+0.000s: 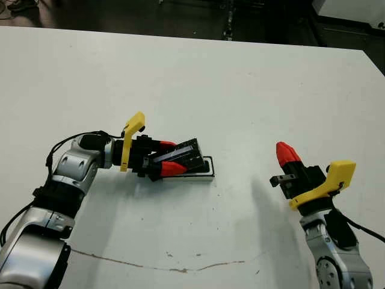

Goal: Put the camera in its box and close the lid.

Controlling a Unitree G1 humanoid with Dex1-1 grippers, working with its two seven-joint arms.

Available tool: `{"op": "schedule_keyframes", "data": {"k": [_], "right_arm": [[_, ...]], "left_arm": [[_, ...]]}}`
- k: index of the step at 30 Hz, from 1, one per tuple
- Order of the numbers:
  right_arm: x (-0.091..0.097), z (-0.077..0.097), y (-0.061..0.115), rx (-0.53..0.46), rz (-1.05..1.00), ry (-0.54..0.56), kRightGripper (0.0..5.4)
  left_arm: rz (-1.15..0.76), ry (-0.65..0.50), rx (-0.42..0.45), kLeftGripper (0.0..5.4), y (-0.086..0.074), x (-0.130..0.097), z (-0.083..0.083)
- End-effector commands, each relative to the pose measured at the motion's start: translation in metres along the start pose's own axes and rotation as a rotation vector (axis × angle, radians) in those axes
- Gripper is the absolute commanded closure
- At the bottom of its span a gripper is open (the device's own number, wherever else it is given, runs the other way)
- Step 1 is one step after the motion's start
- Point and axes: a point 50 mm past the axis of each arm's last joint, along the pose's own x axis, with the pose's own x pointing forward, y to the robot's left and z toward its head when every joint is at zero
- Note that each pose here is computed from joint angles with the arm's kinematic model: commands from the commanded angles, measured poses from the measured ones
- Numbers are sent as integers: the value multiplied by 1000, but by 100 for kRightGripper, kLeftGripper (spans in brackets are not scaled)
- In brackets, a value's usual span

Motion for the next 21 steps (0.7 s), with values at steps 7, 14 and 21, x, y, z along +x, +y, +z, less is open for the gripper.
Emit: {"op": "schedule_keyframes", "data": {"k": [7,14,21], "right_arm": [[-3,-2,-2,-11,-14,20,540],[-3,-2,-2,-9,-9,20,540],[-2,-2,-2,-8,2,17,540]], "left_arm": [[-39,83,-37,224,-14,13,-34],[21,105,2,224,-18,22,-37],[77,49,32,224,-27,38,-37]]}}
